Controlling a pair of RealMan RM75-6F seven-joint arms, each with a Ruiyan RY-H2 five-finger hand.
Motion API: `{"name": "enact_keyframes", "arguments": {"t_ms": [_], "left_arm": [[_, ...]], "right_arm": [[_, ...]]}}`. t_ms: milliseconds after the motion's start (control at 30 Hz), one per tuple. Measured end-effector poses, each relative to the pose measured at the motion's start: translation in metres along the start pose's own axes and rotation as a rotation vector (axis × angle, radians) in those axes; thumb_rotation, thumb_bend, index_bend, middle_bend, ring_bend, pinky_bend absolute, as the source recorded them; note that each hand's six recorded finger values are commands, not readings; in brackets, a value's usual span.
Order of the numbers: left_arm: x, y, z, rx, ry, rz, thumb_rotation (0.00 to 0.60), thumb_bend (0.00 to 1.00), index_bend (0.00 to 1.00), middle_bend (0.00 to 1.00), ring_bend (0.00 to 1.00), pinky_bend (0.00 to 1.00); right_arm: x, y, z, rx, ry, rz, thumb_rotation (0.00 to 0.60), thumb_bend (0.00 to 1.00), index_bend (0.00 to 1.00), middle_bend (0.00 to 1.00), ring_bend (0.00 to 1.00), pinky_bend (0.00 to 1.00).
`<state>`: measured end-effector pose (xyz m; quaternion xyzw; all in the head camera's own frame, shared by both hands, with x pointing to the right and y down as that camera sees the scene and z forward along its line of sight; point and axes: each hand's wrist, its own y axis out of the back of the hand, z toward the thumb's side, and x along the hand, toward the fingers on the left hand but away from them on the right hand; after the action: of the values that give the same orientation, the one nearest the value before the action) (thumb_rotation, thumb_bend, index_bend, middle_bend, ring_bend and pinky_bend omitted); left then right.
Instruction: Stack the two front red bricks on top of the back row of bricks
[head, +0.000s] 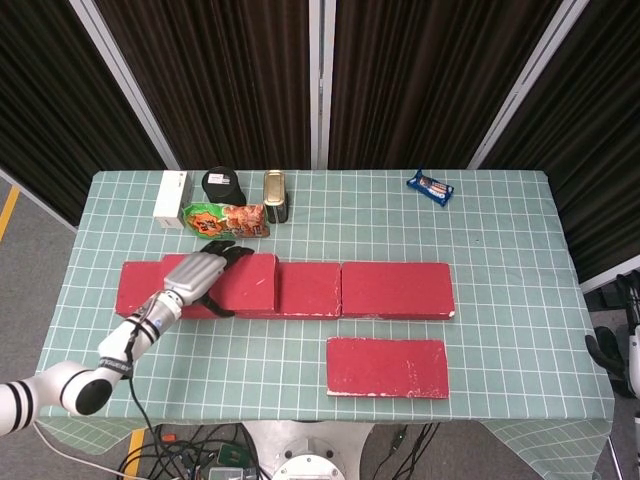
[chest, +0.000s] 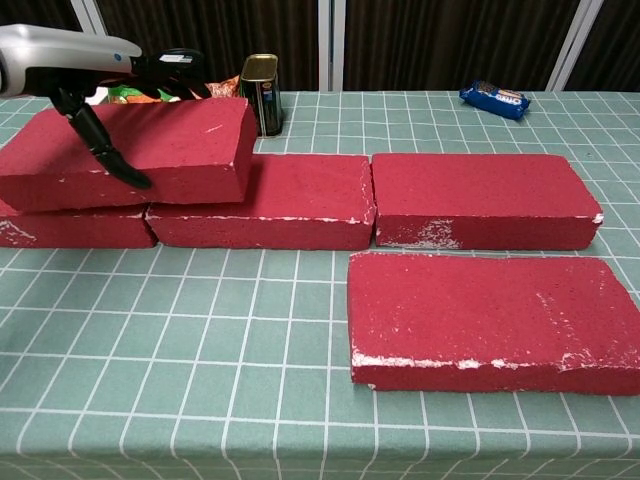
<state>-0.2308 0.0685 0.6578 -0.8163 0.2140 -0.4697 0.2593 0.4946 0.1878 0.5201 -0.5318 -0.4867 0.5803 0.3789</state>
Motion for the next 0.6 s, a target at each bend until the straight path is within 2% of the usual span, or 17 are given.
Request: {"name": "enact_keyframes", "arguments": {"t_ms": [233, 600], "left_arm": [[0.011, 0.001, 0.003, 0.020, -0.026, -0.024, 0.600, 0.03, 0.11, 0.18, 0.00, 0.02], [0.014, -0.003, -0.009, 0.027, 0.004, -0.032, 0.600, 0.03, 0.11, 0.19, 0.00, 0.02]], "right_arm": [[0.001, 0.000, -0.002, 0.001, -0.010, 0.003, 0.600, 0.20, 0.00, 0.00, 0.00, 0.00], [0.000, -0.005, -0.001, 0.005, -0.011, 0.015, 0.600, 0.20, 0.00, 0.00, 0.00, 0.00]]}}
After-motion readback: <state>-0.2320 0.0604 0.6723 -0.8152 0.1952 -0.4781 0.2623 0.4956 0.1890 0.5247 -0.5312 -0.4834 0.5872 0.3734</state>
